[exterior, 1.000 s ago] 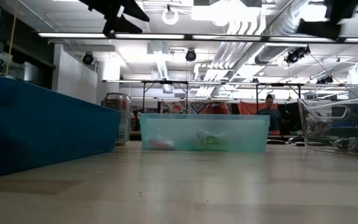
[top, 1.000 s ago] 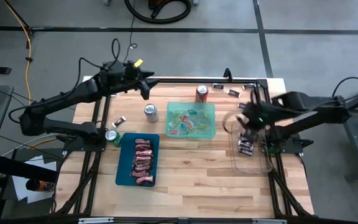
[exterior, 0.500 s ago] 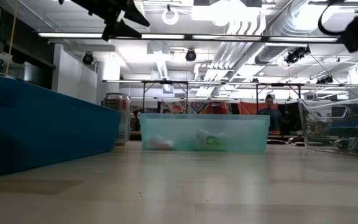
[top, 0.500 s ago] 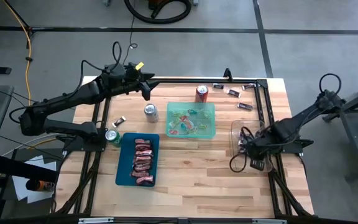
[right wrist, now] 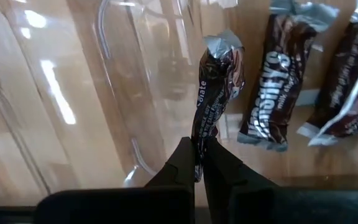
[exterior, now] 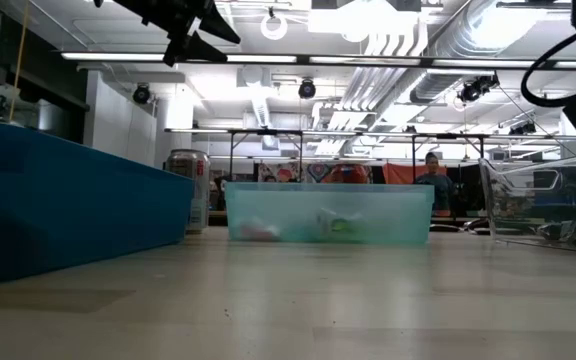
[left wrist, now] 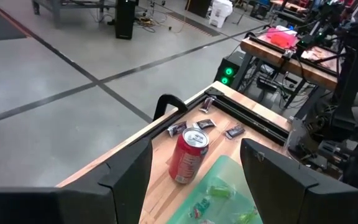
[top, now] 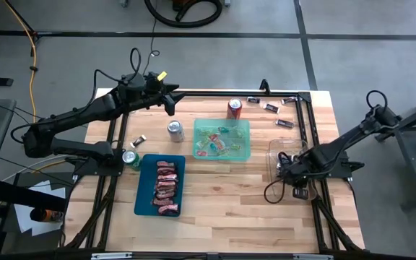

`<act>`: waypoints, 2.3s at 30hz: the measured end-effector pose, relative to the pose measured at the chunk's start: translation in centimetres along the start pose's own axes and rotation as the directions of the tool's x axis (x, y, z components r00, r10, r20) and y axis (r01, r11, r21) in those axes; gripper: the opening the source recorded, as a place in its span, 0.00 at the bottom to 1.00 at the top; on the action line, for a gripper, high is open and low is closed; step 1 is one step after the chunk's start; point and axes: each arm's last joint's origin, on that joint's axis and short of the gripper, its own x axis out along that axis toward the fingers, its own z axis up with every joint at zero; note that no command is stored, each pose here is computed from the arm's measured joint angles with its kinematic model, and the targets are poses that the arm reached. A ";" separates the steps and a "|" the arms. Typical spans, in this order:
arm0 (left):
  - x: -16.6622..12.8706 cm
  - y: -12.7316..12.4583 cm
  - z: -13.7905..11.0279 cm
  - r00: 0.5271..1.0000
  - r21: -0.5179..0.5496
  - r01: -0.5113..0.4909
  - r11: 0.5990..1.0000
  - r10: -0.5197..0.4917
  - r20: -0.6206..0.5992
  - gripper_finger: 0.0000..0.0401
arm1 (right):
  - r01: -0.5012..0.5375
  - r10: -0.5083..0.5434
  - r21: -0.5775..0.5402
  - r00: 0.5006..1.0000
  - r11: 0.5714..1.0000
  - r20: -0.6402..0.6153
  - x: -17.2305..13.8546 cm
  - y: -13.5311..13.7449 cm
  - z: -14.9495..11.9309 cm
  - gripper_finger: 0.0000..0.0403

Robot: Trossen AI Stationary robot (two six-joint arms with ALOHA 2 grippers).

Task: Organize candy in baskets
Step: Put the white brown chocolate into the transparent bin

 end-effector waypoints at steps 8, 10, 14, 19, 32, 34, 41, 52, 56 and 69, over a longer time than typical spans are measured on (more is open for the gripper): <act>0.0 0.0 0.0 1.000 0.000 0.000 1.000 0.000 0.000 0.58 | 0.049 -0.055 -0.075 0.996 0.996 -0.075 1.7 0.4 0.9 0.00; 0.0 0.0 0.0 1.000 -0.001 0.000 1.000 0.000 0.000 0.58 | 0.056 -0.063 -0.073 0.993 0.996 -0.097 2.0 0.5 1.1 0.00; 0.0 0.0 0.0 1.000 -0.001 -0.005 1.000 0.005 0.001 0.58 | 0.074 -0.078 -0.040 0.988 0.997 -0.132 2.4 0.2 1.5 0.00; 0.0 0.0 0.0 1.000 -0.002 -0.006 1.000 0.006 0.001 0.58 | 0.086 -0.083 0.011 0.987 0.996 -0.135 2.2 -0.4 1.9 0.00; 0.0 0.0 0.0 1.000 0.000 -0.009 1.000 0.009 -0.002 0.58 | 0.271 -0.266 0.047 0.960 0.961 -0.088 0.6 -1.9 3.0 0.00; 0.0 0.0 -0.1 1.000 0.001 -0.010 1.000 0.010 -0.009 0.58 | 0.314 -0.307 0.083 0.948 0.946 -0.083 0.5 -2.2 3.0 0.00; 0.0 0.1 -0.4 0.999 0.002 -0.017 1.000 0.017 -0.036 0.58 | 0.290 -0.281 0.084 0.954 0.953 -0.106 0.5 -2.3 3.0 0.00; 0.0 0.1 -0.4 0.999 0.004 -0.019 1.000 0.019 -0.043 0.58 | 0.293 -0.288 0.044 0.952 0.955 -0.100 0.6 -1.8 2.7 0.01; 0.0 0.1 -0.4 0.999 0.004 -0.018 1.000 0.019 -0.041 0.58 | 0.296 -0.289 0.059 0.952 0.953 -0.102 0.5 -1.8 2.7 0.06; -0.1 0.1 -0.4 0.999 0.004 -0.009 1.000 0.009 -0.042 0.58 | 0.302 -0.299 0.023 0.950 0.953 -0.090 -2.6 -0.5 3.7 0.36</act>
